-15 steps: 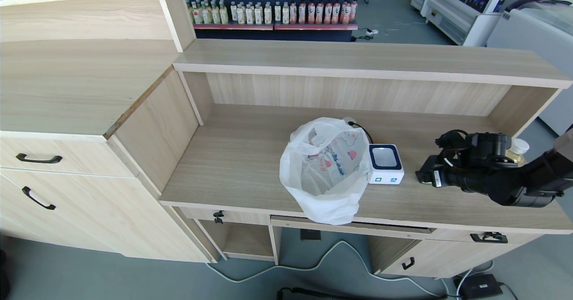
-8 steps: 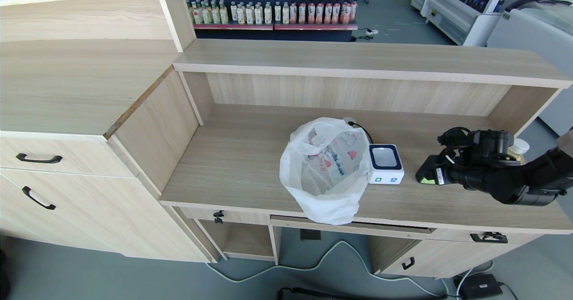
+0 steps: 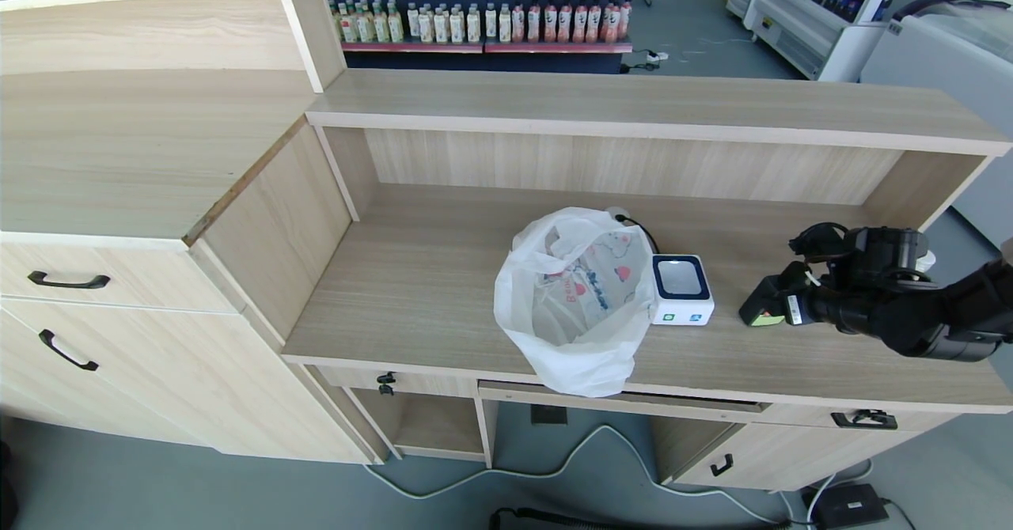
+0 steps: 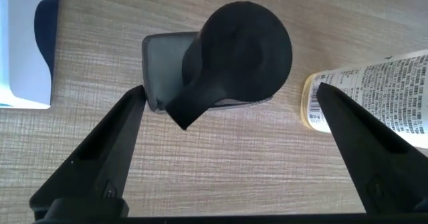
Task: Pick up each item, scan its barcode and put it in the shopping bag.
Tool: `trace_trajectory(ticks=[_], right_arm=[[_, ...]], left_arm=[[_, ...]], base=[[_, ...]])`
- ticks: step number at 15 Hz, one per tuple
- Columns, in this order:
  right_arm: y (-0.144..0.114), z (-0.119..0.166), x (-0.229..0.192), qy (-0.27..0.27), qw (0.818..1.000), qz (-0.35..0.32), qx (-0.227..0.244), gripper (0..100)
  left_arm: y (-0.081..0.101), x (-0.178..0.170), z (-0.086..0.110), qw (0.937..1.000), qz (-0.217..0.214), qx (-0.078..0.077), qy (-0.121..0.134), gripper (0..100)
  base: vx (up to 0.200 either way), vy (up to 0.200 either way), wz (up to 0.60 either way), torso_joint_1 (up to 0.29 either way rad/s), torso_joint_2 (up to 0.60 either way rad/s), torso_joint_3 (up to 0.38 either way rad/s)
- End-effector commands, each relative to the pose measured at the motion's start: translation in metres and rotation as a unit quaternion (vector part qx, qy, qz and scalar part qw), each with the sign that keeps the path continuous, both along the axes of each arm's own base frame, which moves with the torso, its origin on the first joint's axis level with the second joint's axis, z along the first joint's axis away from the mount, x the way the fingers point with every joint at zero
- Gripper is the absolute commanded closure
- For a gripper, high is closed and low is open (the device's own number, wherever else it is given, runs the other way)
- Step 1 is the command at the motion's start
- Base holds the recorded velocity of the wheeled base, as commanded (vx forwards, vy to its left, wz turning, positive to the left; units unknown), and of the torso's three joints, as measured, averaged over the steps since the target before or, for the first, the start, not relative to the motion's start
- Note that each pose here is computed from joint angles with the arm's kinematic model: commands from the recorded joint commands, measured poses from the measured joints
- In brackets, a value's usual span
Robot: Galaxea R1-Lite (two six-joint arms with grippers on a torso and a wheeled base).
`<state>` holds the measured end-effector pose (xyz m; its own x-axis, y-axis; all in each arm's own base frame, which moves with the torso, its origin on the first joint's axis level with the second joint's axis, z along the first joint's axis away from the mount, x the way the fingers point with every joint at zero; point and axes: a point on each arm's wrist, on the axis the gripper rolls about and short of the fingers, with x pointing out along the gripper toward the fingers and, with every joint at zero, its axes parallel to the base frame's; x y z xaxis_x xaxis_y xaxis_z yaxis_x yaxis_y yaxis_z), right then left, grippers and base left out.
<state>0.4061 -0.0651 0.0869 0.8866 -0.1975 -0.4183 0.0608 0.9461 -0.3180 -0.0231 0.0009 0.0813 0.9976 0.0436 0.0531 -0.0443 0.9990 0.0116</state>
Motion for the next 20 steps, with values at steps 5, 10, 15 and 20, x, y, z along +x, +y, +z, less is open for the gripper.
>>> trace_trajectory(ticks=[5,10,15,20], right_arm=[[0.004,-0.008,0.008,0.004,1.000,0.008,0.001,0],[0.008,-0.001,0.003,0.013,0.999,0.047,0.006,0],[0.004,0.017,-0.024,0.035,0.998,0.006,-0.060,0],[-0.009,0.011,-0.015,0.038,0.996,-0.031,-0.075,0]], left_arm=[[0.000,0.000,0.000,1.0000,0.000,0.000,0.000,0],[0.000,0.000,0.000,1.0000,0.001,0.000,0.000,0],[0.000,0.000,0.000,1.0000,0.000,0.000,0.000,0],[0.000,0.000,0.000,1.0000,0.000,0.000,0.000,0]], base=[[0.000,0.000,0.00,0.000,0.00,0.000],[0.000,0.000,0.00,0.000,0.00,0.000],[0.000,0.000,0.00,0.000,0.00,0.000],[0.000,0.000,0.00,0.000,0.00,0.000]])
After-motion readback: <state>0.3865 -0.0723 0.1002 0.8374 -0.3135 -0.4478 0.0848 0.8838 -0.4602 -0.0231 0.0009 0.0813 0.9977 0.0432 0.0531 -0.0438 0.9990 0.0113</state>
